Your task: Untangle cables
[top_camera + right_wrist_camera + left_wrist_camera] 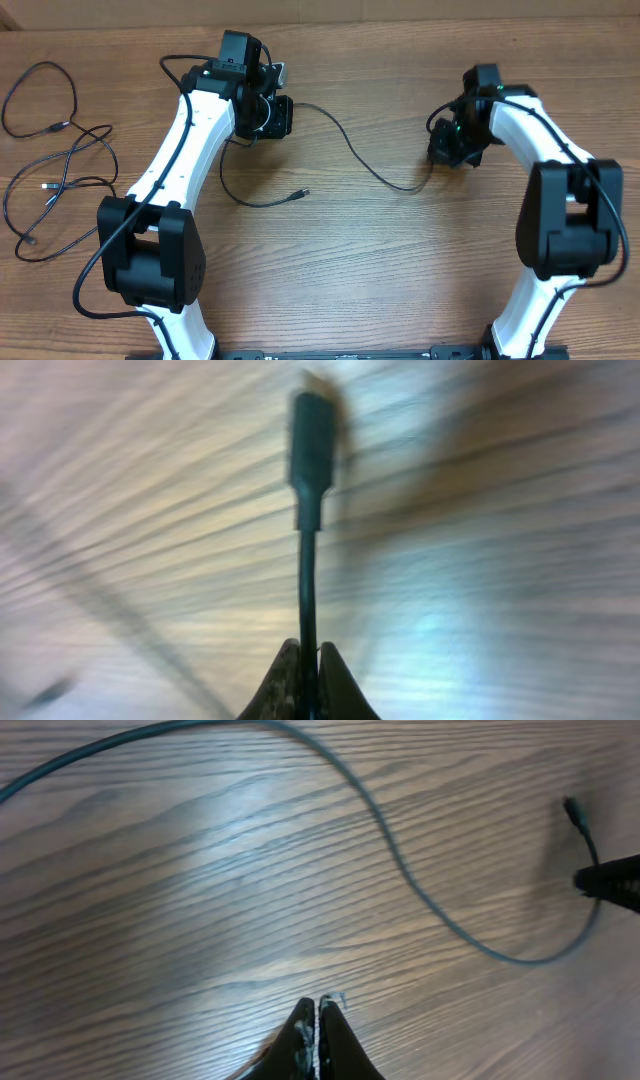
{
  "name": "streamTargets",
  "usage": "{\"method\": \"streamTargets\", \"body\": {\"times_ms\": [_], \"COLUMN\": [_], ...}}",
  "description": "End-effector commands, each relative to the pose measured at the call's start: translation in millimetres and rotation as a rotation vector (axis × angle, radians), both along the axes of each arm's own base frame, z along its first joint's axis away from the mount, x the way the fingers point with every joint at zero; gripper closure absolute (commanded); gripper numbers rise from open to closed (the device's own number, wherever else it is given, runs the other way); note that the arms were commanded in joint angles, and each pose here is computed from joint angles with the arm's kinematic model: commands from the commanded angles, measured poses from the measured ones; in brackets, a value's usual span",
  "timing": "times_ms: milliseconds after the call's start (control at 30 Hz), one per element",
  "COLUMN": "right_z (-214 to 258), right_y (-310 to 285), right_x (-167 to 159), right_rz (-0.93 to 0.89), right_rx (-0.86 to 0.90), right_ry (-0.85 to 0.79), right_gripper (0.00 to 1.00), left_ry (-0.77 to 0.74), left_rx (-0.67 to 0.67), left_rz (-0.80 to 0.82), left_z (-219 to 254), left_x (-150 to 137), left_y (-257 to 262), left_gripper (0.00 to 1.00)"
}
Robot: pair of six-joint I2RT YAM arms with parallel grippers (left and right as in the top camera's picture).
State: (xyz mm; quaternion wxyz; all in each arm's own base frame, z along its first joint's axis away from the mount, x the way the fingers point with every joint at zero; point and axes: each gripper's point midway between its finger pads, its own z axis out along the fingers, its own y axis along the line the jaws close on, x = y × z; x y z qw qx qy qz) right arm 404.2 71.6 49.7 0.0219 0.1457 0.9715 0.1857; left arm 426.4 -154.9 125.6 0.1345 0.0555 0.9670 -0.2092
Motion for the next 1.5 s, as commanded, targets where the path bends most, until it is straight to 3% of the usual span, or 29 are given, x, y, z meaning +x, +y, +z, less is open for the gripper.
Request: {"method": "streamTargets", "body": {"times_ms": [0,233,467,667,1100,1467], "right_z": [113,213,267,303,312,311], "right_y": [33,50,70,92,93,93], "right_x": [17,-2,-16,-34,-39,-39], "right_rz": [0.064,0.071,0.104,0.206,0.246,0.266], "right_rx": [0.197,0.327,0.498,0.707,0.712,0.704], "right_ry": [-0.244,-0.369,-0.419,-0.425,-0.469,-0.486], "right_gripper": [0.96,0.96,0.96,0.96,0.96,0.96], "left_ry": [-0.031,-0.061,-0.101,-0.216,-0.432,-0.419], "left_rx": [-0.045,-0.033,-0.033,-0.048,0.039,0.136], "left_rz": [-0.060,-0.095,-0.124,-0.177,-0.568,-0.896], "left_z": [12,11,12,22,24,-43], "left_x": [-3,1,7,22,19,9], "left_y": [-11,-11,-17,-37,-60,-55], "left_gripper": [0.80,0.35,0.01,0.00,0.01,0.01]}}
